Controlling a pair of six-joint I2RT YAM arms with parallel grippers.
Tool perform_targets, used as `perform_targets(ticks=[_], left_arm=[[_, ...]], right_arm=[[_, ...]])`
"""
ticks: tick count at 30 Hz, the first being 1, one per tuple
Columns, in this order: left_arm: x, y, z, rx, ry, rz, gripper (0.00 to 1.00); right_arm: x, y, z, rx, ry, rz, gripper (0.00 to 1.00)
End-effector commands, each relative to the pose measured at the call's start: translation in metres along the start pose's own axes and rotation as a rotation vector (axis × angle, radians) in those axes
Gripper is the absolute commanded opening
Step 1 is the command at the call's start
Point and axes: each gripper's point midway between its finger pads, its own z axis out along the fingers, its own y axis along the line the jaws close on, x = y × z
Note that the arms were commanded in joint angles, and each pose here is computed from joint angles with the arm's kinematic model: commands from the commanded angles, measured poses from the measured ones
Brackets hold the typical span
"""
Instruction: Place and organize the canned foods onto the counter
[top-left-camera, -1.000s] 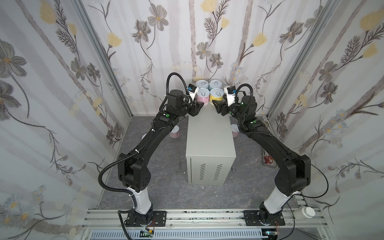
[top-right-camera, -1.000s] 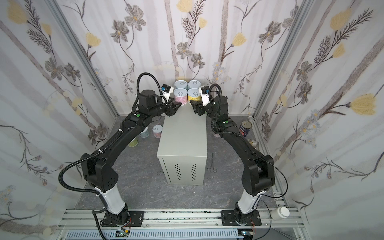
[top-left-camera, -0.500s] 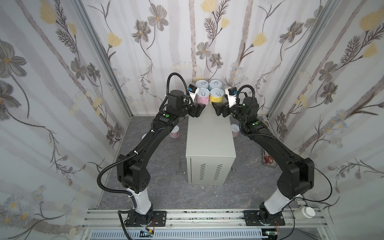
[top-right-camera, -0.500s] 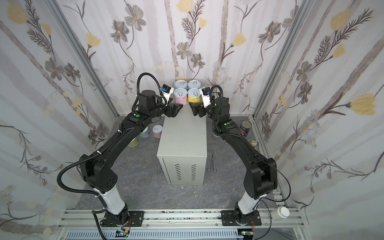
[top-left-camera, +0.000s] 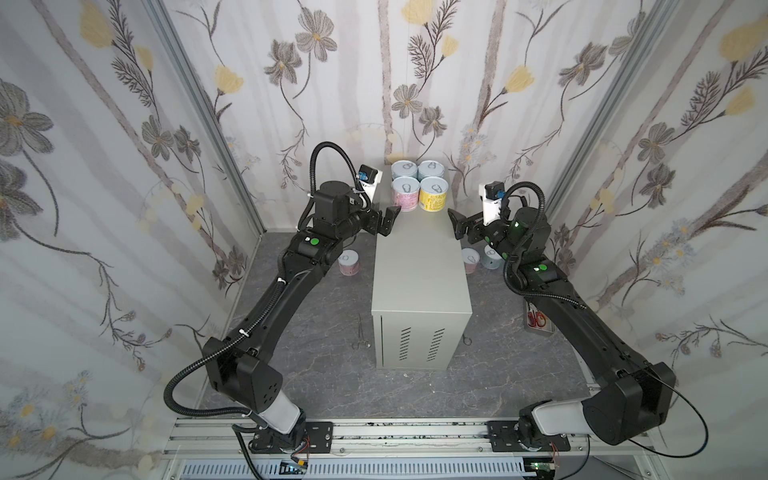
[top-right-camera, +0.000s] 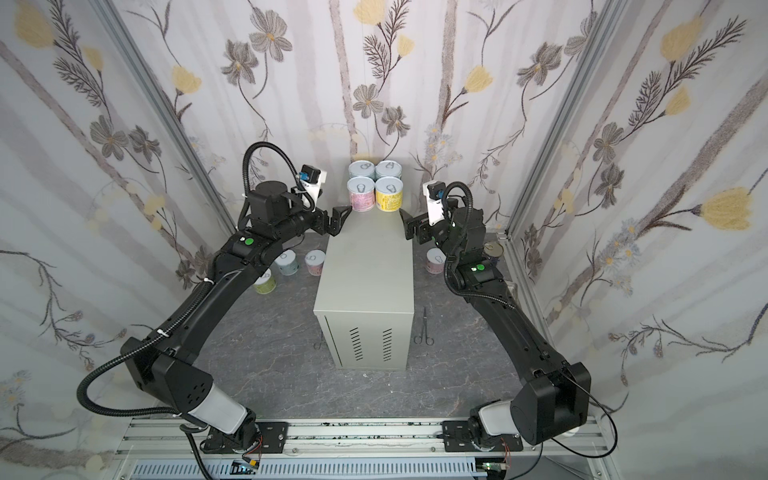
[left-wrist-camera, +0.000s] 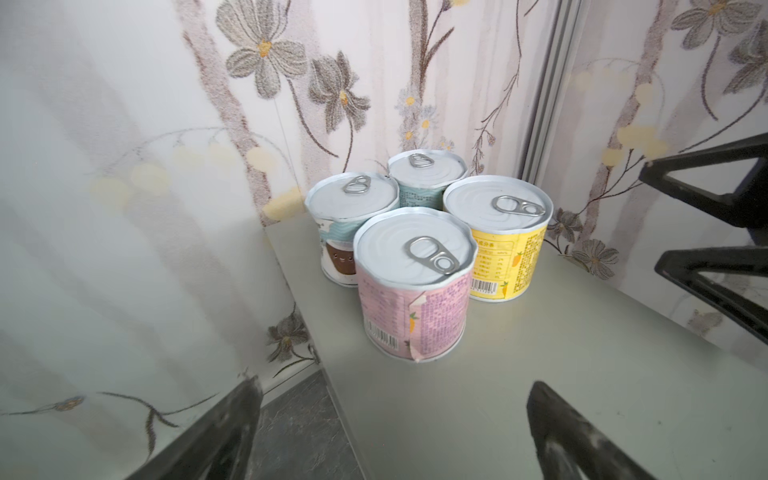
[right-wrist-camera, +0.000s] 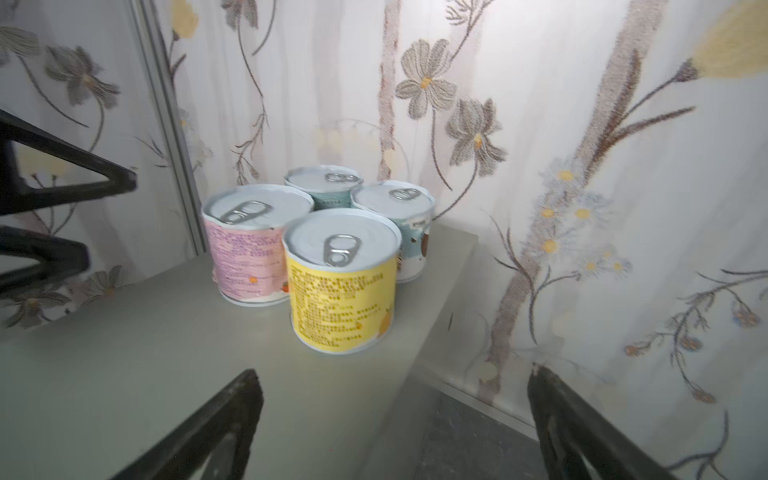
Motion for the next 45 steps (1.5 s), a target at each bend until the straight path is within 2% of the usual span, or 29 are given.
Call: perform_targets(ticks=[1, 3, 9, 13, 21, 27, 31, 37, 45], left_arm=[[-0.016, 0.013, -0.015, -0.077, -0.061, 0.02, 1.0], [-0.018, 0.018, -0.024, -0.107, -0.078, 0.018, 1.0], [-0.013, 0.025, -0.038, -0.147, -0.078, 0.007, 1.0], [-0.007, 0.03, -0.043, -0.17, -0.06, -0.002, 1.0], [0.007, 0.043, -0.066, -0.231, -0.063, -0.043, 1.0], [0.025, 0.056, -0.081, -0.285, -0.052, -0.091, 1.0], [0.042, 0.064, -0.08, -0.303, -0.019, -0.114, 1.0], [0.072, 0.079, -0.078, -0.321, 0.024, -0.152, 1.0], [0.093, 0.091, -0.074, -0.32, 0.05, -0.193, 1.0]], right_arm=[[0.021, -0.037, -0.013, 0.167, 0.079, 0.056, 1.0], [0.038, -0.054, -0.019, 0.229, 0.13, 0.107, 1.0], [0.097, -0.07, -0.015, 0.251, 0.309, 0.293, 1.0], [0.134, -0.074, 0.005, 0.239, 0.427, 0.399, 0.97], [0.223, -0.073, 0.053, 0.202, 0.684, 0.49, 0.94], [0.267, -0.088, 0.073, 0.258, 0.796, 0.496, 0.95], [0.288, -0.098, 0.082, 0.29, 0.849, 0.475, 0.96], [0.306, -0.101, 0.088, 0.297, 0.87, 0.461, 0.95], [0.321, -0.112, 0.092, 0.333, 0.89, 0.4, 0.94]])
